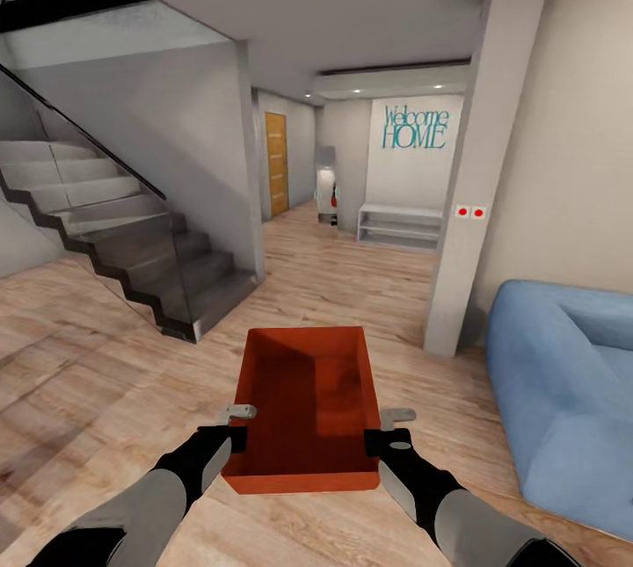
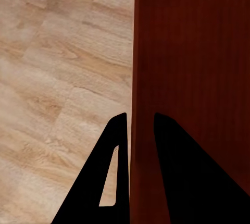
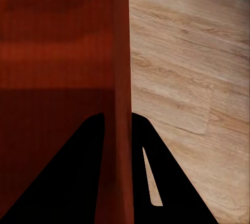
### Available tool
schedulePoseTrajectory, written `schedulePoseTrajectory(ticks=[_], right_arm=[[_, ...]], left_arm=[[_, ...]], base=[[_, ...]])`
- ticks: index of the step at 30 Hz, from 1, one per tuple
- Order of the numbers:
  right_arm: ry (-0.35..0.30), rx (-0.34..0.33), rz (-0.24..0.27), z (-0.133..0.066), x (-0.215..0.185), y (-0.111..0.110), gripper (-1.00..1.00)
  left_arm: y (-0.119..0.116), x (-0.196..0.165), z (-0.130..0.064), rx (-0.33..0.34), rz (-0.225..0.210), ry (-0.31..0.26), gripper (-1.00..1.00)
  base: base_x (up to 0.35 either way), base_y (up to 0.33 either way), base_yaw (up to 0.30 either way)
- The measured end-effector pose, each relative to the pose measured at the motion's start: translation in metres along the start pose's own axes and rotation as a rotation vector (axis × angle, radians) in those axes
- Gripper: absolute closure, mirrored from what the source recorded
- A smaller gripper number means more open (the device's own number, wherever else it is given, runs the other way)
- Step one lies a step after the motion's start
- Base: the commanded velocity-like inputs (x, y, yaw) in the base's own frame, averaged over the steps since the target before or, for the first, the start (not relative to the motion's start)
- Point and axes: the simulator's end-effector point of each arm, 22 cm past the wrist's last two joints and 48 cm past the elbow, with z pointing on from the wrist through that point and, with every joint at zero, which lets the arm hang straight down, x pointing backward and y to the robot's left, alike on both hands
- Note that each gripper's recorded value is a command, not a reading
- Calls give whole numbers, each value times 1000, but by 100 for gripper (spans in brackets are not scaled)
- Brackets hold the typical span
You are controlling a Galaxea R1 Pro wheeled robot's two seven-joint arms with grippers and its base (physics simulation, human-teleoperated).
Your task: Move the two storage containers from the living room to the garage. In the garage, place one container on the floor and stack the other container on top of it (either order is fine).
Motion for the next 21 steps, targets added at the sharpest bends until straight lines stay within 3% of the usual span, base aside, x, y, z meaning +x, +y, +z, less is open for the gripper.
schedulePoseTrajectory(ticks=[21], right_arm=[[-3, 1, 1, 0, 0, 1, 100]], left_arm=[[1, -1, 0, 0, 0, -3, 100]], base=[[324, 0, 0]])
